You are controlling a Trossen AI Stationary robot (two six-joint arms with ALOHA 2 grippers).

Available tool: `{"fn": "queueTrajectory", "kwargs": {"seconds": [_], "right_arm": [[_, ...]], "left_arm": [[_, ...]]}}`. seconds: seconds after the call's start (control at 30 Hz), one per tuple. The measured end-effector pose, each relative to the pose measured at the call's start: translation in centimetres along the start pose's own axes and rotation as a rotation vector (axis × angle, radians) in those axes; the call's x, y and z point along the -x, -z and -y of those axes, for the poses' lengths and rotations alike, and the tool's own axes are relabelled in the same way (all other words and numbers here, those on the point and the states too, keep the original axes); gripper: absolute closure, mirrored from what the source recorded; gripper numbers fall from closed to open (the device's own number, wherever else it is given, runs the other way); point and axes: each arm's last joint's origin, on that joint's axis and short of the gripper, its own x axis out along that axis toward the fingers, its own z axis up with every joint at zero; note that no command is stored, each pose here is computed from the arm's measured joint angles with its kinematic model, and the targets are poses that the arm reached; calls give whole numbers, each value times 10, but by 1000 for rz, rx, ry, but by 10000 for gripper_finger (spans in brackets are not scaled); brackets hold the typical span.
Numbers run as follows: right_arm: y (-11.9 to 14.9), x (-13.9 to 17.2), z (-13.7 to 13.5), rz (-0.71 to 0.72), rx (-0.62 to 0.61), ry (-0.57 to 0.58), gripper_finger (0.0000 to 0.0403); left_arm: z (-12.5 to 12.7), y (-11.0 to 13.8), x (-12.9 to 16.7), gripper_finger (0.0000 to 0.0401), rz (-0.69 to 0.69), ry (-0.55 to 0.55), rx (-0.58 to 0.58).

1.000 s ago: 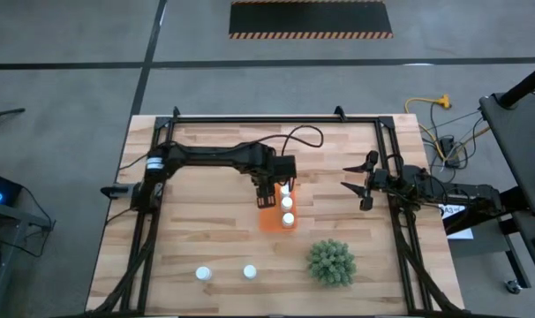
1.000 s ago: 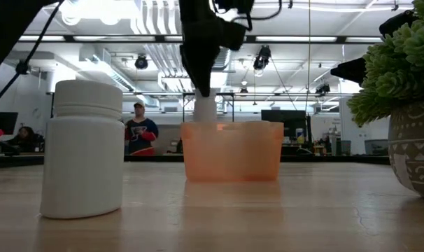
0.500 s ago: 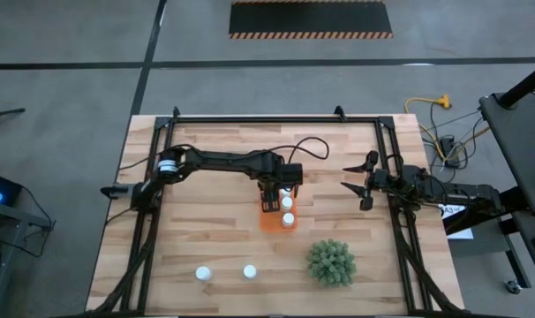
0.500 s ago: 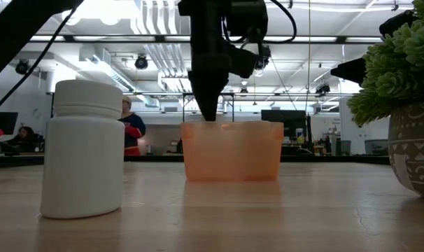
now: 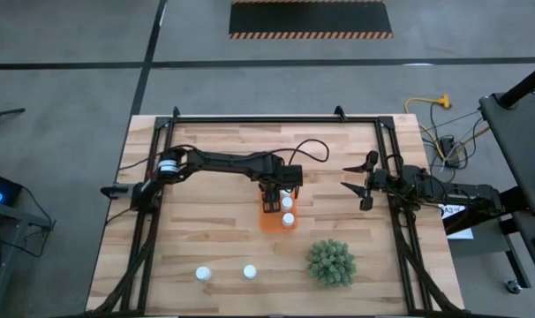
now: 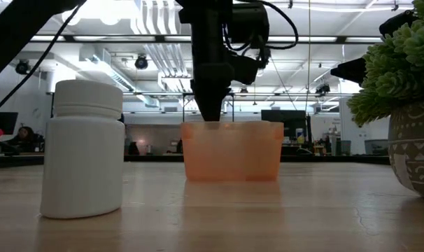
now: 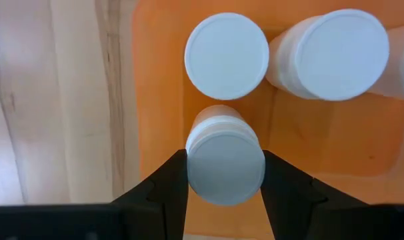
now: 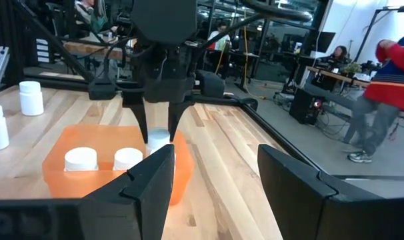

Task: Pick and place pill bottles into a basket
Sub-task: Put the white pill bottle into the orange bin

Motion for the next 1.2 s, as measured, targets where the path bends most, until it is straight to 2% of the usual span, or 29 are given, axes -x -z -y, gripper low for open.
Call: {"fn": "queueTrajectory", "kwargs": {"seconds": [0.27, 0.5, 0.83, 1.2], "right_arm": [[0, 0, 0, 0, 0, 0, 197], [0, 0, 0, 0, 1, 0, 197], [0, 0, 0, 0, 2, 0, 197], [0, 0, 0, 0, 0, 0, 197]], "left_arm": [[-3, 0, 0, 264, 2, -36, 11], [-3, 4, -6, 218, -22, -55, 8], [-2, 11, -17, 209, -69, -66, 1], [-5, 13, 8, 207, -6, -79, 11]]}}
